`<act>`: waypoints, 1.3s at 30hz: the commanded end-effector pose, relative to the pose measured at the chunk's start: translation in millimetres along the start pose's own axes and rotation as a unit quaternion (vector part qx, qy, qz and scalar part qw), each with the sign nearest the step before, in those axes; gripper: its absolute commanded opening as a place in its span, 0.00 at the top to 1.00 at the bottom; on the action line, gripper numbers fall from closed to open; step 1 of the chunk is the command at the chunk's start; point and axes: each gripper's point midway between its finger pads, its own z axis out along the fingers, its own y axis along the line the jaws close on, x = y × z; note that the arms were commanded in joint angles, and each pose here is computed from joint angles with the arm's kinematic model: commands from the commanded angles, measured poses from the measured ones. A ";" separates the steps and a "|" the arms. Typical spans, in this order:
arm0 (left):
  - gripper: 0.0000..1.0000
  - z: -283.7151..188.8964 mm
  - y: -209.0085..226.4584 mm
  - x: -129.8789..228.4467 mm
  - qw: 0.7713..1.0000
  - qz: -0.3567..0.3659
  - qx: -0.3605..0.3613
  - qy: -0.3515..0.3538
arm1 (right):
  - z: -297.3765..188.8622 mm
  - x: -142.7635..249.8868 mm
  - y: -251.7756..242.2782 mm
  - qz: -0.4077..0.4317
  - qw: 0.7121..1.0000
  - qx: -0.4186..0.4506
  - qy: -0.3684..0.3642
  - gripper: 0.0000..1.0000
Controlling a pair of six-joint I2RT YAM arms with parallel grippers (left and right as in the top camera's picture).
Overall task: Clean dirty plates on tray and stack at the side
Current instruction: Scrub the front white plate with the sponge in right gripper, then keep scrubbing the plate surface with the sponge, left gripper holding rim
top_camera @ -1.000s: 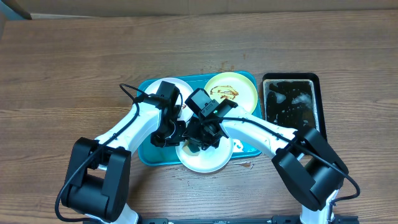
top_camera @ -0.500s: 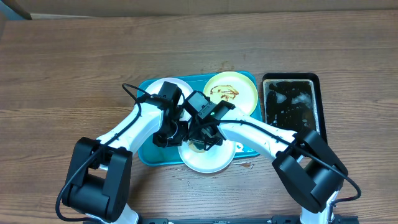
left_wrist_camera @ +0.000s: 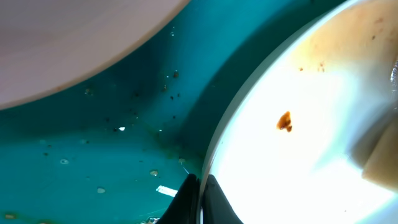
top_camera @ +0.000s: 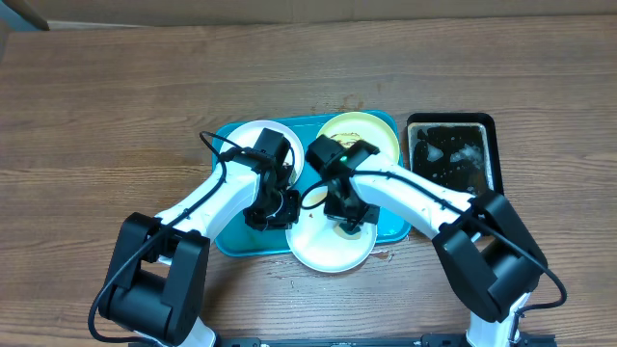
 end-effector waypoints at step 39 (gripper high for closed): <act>0.96 -0.4 -9.9 -2.4 0.999 -0.024 0.031 0.004 | -23.6 34.5 61.6 -0.251 0.943 -0.205 0.073 0.96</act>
